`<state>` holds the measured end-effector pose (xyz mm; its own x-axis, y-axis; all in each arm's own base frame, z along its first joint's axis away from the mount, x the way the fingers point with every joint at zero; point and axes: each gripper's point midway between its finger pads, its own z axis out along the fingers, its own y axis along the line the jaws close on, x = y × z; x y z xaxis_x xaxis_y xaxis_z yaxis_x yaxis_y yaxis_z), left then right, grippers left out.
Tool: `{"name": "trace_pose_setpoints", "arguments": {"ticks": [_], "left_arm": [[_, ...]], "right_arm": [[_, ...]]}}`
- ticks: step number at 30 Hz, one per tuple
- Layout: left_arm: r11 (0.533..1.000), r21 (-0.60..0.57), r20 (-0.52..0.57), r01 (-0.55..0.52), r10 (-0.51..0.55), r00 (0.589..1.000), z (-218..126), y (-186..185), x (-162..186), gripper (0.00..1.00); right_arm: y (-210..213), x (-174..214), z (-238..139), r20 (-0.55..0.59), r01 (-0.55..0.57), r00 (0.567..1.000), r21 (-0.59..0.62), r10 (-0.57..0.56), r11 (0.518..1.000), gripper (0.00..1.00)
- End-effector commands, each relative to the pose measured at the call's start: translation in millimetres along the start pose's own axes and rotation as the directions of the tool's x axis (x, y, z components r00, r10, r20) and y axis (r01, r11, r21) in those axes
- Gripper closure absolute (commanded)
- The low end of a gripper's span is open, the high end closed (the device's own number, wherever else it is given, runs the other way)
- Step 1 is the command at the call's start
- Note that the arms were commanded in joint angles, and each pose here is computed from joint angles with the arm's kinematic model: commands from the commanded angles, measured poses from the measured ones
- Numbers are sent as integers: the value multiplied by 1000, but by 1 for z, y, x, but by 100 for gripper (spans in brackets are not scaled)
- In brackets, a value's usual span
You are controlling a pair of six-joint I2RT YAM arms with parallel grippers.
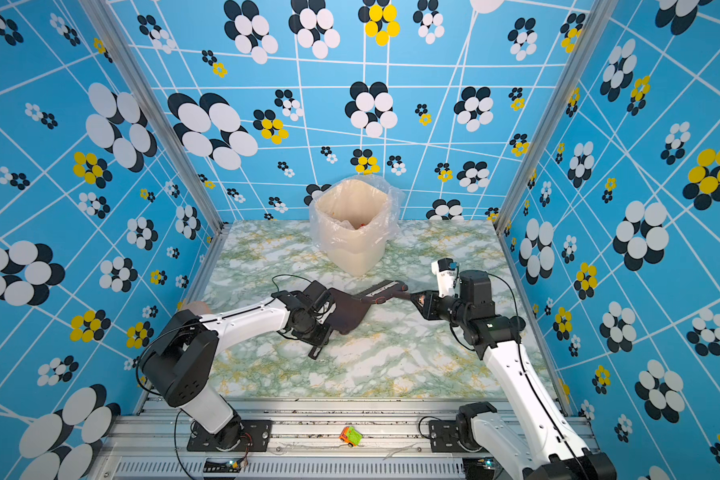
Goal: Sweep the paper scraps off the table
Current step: 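Lay the dustpan and brush on the table with both grippers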
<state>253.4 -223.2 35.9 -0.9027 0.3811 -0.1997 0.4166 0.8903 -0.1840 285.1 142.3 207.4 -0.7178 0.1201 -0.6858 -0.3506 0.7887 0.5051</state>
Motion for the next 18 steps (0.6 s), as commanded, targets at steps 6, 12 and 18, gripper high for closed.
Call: {"name": "trace_pose_setpoints", "arguments": {"ticks": [6,12,18], "left_arm": [[999,-8,37,-45,45,998,1,-15,-19,70],[994,-58,17,-89,90,996,3,-19,-20,47],[995,-52,40,-86,89,995,-5,-26,-23,1]], "right_arm": [[1,7,49,-17,114,993,37,-113,993,100],[-12,17,57,-47,138,990,88,-134,987,98],[-26,35,58,-105,162,983,132,-148,978,80]]}}
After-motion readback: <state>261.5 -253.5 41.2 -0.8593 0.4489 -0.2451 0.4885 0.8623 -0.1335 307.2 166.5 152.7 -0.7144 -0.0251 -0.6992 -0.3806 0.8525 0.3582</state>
